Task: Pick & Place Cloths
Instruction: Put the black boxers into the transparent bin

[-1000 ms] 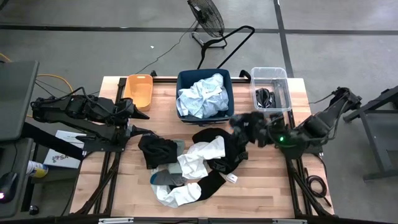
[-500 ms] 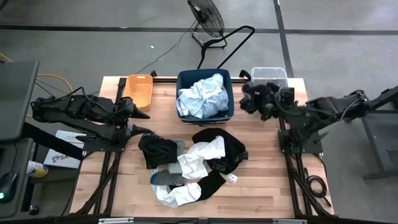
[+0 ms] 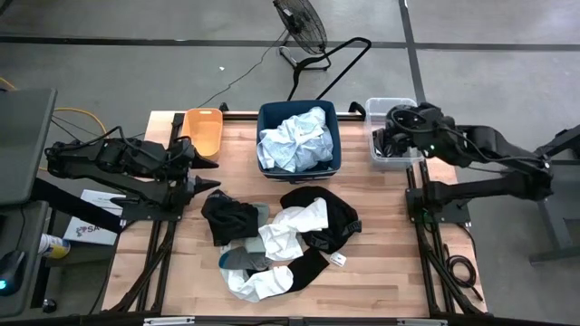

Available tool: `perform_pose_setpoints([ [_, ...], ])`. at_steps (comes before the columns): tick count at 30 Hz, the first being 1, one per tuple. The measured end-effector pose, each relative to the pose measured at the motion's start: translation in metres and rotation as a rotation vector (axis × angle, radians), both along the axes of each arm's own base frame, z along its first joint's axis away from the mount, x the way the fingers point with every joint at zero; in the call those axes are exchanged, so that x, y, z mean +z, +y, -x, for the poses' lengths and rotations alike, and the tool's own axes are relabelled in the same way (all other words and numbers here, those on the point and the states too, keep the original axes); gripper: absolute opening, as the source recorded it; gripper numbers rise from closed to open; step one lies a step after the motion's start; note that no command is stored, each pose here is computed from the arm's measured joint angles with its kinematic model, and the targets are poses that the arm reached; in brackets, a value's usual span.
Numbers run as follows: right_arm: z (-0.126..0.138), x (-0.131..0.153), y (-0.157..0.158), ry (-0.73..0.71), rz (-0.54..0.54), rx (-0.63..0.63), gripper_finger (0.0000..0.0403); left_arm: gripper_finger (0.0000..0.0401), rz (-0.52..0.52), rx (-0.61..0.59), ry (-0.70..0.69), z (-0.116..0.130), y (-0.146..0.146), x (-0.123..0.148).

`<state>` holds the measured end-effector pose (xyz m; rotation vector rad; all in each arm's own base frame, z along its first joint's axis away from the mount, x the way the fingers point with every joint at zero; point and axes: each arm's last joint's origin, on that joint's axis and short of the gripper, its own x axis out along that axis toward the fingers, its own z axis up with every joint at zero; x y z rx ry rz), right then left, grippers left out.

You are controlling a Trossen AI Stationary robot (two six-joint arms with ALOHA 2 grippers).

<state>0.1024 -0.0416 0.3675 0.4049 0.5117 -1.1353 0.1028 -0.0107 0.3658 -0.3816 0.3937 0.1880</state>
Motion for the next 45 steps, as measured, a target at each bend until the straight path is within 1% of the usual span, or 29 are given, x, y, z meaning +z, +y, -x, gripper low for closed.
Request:
perform_pose_setpoints([
  [5,-0.011,-0.003,-0.017,0.232,0.057,0.106,0.001,0.0298,0.034,0.025,-0.006,0.0,0.0,0.0],
  [9,-0.025,-0.011,-0.034,0.432,0.063,0.173,0.0014,0.0298,0.05,0.036,-0.008,0.0,0.0,0.0],
  [13,-0.04,-0.025,-0.056,0.592,-0.004,0.219,0.0012,0.0298,0.055,0.056,-0.011,0.0,0.001,0.0],
  [17,-0.047,-0.04,-0.078,0.735,-0.067,0.222,0.0011,0.0298,0.052,0.07,-0.013,0.0,0.001,0.0],
  [23,-0.045,-0.059,-0.101,0.928,-0.204,0.196,0.0011,0.0298,0.052,0.098,-0.017,0.0,0.002,0.0],
  [27,-0.045,-0.068,-0.108,1.032,-0.266,0.271,0.0011,0.0298,0.058,0.102,-0.018,0.0,0.002,0.0],
  [31,-0.049,-0.077,-0.115,1.052,-0.338,0.388,0.0011,0.0298,0.058,0.102,-0.019,0.0,0.002,0.0],
  [37,-0.054,-0.093,-0.119,0.971,-0.53,0.583,0.001,0.0298,0.058,0.103,-0.018,0.0,0.002,0.0],
  [41,-0.056,-0.102,-0.126,0.947,-0.596,0.629,0.001,0.0298,0.058,0.103,-0.018,0.0,0.002,0.0],
  [45,-0.056,-0.111,-0.136,0.935,-0.648,0.633,0.0013,0.0298,0.058,0.102,-0.018,0.0,0.002,0.0],
])
